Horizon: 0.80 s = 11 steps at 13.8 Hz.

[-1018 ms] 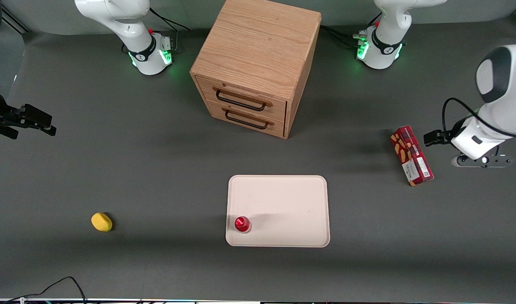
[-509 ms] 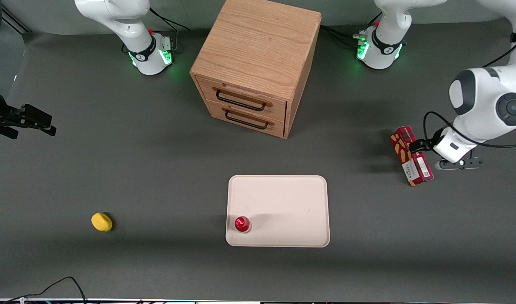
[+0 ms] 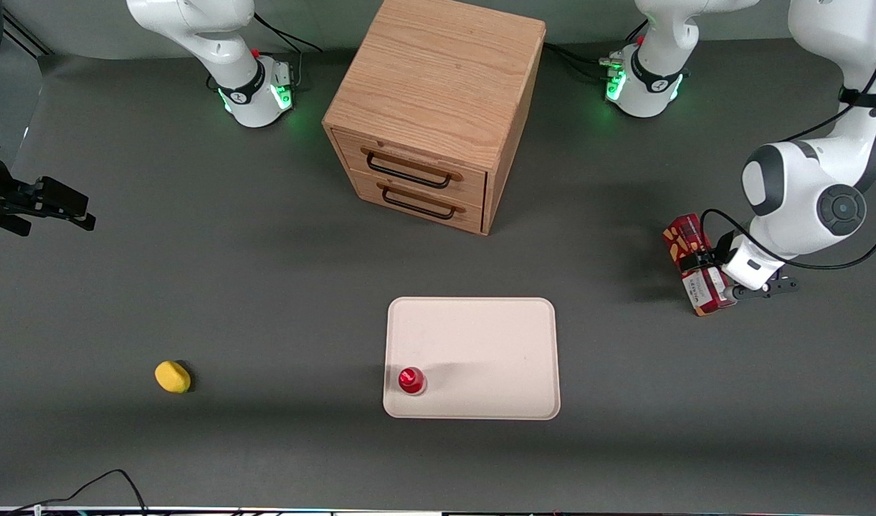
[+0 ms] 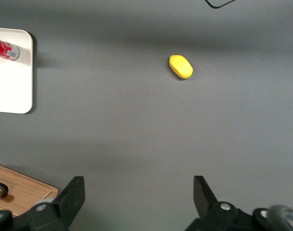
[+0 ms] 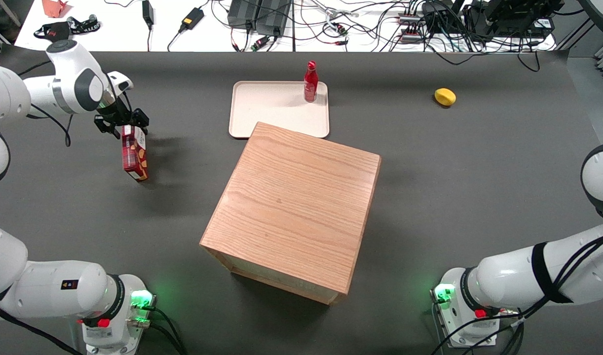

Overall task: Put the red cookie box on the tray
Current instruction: 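Lower the left gripper over the box and close on it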

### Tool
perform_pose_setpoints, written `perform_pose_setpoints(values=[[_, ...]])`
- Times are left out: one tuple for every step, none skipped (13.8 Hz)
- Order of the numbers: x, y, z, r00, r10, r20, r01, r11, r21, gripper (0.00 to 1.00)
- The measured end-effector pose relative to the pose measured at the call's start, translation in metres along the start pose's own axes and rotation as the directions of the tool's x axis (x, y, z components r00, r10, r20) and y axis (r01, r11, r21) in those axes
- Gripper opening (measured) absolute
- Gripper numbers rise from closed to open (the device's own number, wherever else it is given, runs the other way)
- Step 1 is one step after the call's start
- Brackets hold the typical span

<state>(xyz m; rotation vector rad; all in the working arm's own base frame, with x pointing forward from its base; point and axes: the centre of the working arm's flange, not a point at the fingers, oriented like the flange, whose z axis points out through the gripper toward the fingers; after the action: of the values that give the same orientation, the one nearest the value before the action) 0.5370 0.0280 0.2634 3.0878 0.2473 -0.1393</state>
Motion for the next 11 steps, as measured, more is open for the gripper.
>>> perform_pose_setpoints(values=[[-0.001,-0.001,0.005,1.0,-0.002,-0.01,0.002,1.0,0.0,1.0],[-0.001,-0.002,0.011,1.0,-0.003,-0.017,0.003,1.0,0.001,1.0],[-0.001,-0.003,0.016,1.0,-0.004,-0.024,0.004,1.0,0.001,1.0],[0.0,-0.003,0.021,1.0,-0.005,-0.031,0.005,1.0,0.002,0.98],[0.001,-0.003,0.025,0.999,-0.004,-0.036,0.004,1.0,0.002,0.94],[0.001,-0.003,0.028,0.999,-0.004,-0.039,0.004,1.0,0.003,0.87],[0.002,-0.004,0.03,0.999,-0.004,-0.041,0.004,1.0,0.003,0.7],[0.002,-0.004,0.031,0.999,-0.004,-0.04,0.004,1.0,0.003,0.59],[0.002,-0.004,0.031,0.999,-0.004,-0.04,0.004,1.0,0.003,0.47],[0.002,-0.004,0.031,0.999,-0.004,-0.04,0.004,1.0,0.003,0.37],[0.002,-0.005,0.031,0.999,-0.003,-0.04,0.003,1.0,0.003,0.33]])
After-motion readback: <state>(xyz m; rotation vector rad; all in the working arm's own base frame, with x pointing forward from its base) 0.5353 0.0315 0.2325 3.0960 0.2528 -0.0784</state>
